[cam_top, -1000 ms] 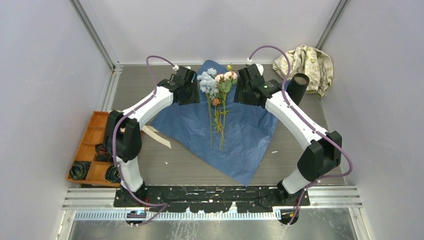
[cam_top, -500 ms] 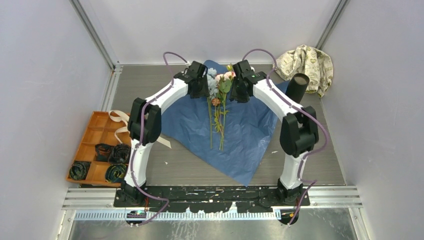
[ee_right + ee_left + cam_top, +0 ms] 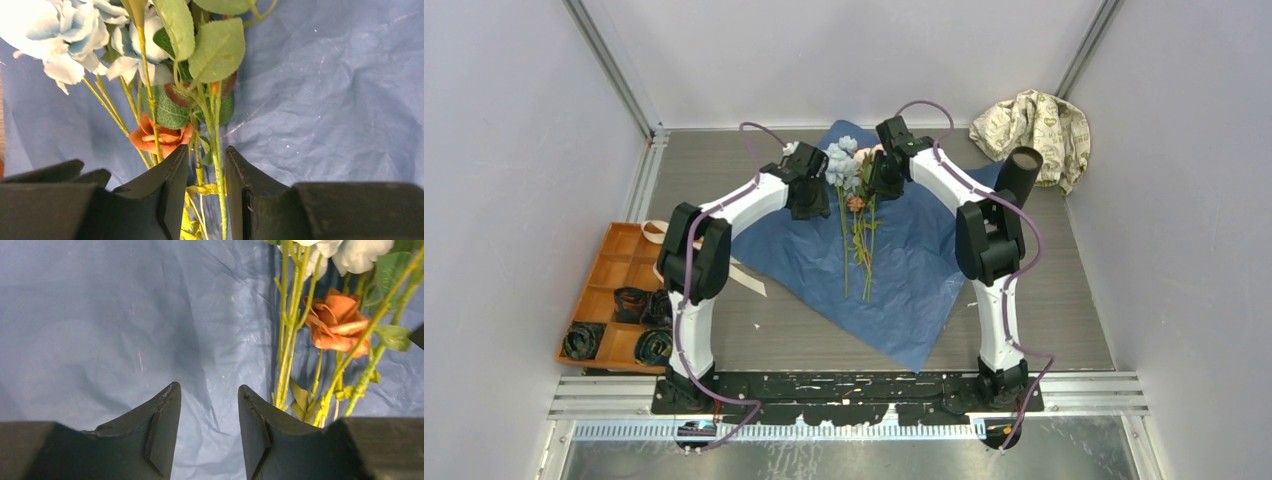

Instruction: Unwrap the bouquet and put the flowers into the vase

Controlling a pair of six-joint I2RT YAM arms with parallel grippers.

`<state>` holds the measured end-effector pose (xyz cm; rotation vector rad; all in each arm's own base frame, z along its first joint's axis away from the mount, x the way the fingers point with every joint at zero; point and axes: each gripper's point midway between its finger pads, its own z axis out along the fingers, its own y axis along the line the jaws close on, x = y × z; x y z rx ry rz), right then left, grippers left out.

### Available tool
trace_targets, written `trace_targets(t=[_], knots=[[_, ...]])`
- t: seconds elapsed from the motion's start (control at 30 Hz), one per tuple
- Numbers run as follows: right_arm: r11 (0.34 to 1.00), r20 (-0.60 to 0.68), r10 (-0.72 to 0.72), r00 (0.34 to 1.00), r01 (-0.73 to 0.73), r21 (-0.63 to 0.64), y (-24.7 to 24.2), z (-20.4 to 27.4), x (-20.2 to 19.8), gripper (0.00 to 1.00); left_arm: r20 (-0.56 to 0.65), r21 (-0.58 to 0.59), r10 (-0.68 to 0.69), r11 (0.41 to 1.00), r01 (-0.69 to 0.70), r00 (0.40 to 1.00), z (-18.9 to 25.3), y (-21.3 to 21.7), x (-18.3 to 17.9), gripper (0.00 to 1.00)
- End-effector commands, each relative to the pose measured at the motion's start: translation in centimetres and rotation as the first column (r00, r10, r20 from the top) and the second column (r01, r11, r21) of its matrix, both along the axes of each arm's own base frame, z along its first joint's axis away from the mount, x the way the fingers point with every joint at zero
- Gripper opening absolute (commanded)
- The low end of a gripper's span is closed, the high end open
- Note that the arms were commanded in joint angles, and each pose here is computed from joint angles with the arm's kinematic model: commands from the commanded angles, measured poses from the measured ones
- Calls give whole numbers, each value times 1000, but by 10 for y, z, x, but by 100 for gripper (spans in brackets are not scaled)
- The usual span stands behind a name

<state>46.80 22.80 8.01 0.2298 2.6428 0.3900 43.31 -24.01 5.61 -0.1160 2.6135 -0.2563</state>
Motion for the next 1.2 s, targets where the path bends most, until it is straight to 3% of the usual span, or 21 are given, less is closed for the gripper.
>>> trace_targets(t=[0.0, 0.33, 0.6, 0.87, 1.17], knots=[[999, 42, 2, 999, -4, 45, 13, 14, 17, 39, 133, -92, 28, 996, -16, 991, 54, -5, 8, 47], [1000, -24, -24, 999, 24, 1, 7, -28, 16, 37, 146, -107, 41, 994, -25, 988, 69, 6, -13, 45], [999, 21, -16, 1000, 15, 28, 9, -3, 17, 1, 192, -124, 50, 992, -26, 980, 92, 16, -27, 45], [1000, 113, -15, 994, 14, 13, -15, 60, -18, 1, 207, -161, 31, 987, 3, 978, 99, 10, -36, 45], [993, 123, 31, 992, -16, -120, -60, 92, -84, 1, 228, -203, -24, 977, 71, 973, 114, -4, -50, 45]])
